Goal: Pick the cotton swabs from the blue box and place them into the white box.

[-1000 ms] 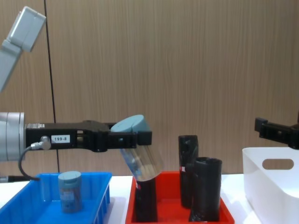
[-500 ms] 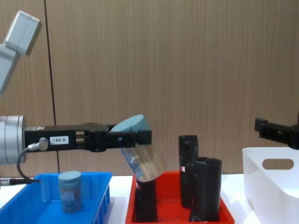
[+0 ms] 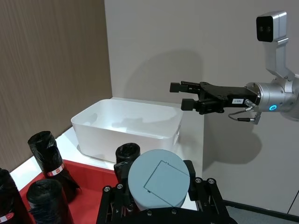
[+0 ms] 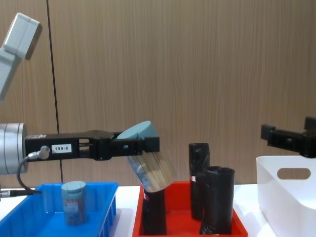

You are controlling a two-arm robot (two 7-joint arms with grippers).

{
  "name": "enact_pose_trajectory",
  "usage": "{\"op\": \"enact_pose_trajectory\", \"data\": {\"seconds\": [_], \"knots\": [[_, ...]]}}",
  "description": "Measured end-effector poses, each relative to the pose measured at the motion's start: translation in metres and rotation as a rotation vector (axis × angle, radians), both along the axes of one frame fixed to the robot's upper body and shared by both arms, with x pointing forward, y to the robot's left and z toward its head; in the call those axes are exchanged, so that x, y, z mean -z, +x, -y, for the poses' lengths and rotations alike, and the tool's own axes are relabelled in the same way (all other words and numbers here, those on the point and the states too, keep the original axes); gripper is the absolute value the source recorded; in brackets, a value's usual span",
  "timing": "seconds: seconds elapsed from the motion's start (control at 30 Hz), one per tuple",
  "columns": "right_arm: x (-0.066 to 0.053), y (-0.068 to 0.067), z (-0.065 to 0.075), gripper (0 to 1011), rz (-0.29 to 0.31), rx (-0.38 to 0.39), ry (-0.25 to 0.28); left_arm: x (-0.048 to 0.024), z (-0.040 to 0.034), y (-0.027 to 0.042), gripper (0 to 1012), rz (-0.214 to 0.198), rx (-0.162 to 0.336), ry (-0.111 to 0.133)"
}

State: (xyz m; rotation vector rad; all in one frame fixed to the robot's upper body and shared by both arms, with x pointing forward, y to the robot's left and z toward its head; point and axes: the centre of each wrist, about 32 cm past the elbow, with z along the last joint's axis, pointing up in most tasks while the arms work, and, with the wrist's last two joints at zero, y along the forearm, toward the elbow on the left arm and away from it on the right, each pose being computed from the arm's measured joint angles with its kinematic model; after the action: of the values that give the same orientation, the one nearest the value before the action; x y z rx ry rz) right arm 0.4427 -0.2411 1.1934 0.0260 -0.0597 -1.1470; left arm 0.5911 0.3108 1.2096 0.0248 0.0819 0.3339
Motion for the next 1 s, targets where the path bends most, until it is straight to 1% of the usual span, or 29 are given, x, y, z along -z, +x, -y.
{"op": "enact_pose_trajectory", "data": {"seconds": [0.3, 0.57, 0.83, 1.0], "knots": [[-0.008, 0.002, 0.004, 1001, -0.026, -0.105, -0.038, 0.0008, -0.0003, 0.0004, 659, -0.002, 0.003, -0.004], [-0.020, 0.007, 0.005, 1001, -0.058, -0.219, -0.099, 0.0011, -0.0003, 0.0006, 659, -0.003, 0.004, -0.005], [-0.031, 0.016, 0.000, 1002, -0.072, -0.327, -0.156, 0.0010, -0.0005, 0.0008, 659, -0.003, 0.005, -0.006], [-0.034, 0.022, -0.006, 1002, -0.078, -0.374, -0.186, 0.0011, -0.0006, 0.0008, 659, -0.004, 0.005, -0.007]]}}
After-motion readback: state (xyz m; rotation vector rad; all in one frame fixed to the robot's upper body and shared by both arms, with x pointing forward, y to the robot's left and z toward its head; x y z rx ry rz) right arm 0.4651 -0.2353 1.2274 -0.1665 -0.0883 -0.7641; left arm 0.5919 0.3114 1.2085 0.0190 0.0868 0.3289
